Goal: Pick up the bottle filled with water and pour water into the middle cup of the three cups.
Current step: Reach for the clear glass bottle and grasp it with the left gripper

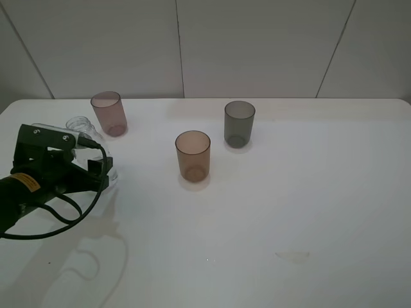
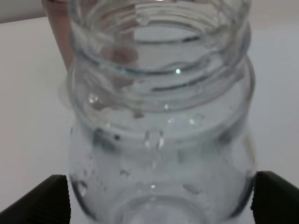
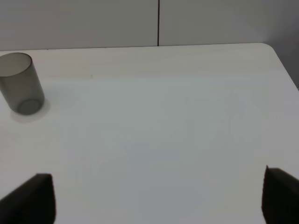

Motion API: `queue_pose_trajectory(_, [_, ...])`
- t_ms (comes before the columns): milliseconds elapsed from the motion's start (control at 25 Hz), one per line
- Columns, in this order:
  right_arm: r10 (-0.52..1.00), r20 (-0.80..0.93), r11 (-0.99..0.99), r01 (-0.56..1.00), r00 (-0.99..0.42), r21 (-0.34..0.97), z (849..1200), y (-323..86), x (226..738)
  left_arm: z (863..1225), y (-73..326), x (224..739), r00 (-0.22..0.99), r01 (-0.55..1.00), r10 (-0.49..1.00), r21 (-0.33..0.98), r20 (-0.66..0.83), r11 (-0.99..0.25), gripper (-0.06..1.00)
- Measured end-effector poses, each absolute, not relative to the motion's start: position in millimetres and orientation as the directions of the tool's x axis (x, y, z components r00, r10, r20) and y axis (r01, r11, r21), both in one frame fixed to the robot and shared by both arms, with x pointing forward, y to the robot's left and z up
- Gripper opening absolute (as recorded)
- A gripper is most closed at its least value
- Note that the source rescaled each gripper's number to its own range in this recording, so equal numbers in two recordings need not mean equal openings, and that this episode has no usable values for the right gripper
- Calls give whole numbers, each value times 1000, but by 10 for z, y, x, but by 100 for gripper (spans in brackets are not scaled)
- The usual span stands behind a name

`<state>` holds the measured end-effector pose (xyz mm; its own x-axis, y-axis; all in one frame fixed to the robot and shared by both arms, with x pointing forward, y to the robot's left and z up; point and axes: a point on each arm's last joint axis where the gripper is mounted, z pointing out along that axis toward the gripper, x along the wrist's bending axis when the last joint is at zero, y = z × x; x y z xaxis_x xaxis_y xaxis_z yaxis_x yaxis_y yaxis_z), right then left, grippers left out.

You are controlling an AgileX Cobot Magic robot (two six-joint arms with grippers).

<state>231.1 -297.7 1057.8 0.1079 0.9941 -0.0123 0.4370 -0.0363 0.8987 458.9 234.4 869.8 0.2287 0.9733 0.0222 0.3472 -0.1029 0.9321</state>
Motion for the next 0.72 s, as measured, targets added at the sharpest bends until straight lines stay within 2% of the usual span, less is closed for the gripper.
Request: queue_pose_trajectory(720, [994,-12,-36,437,108,899,10578,-2977,2311,8502,2222,4921,243,336,969,933,45,-128,99])
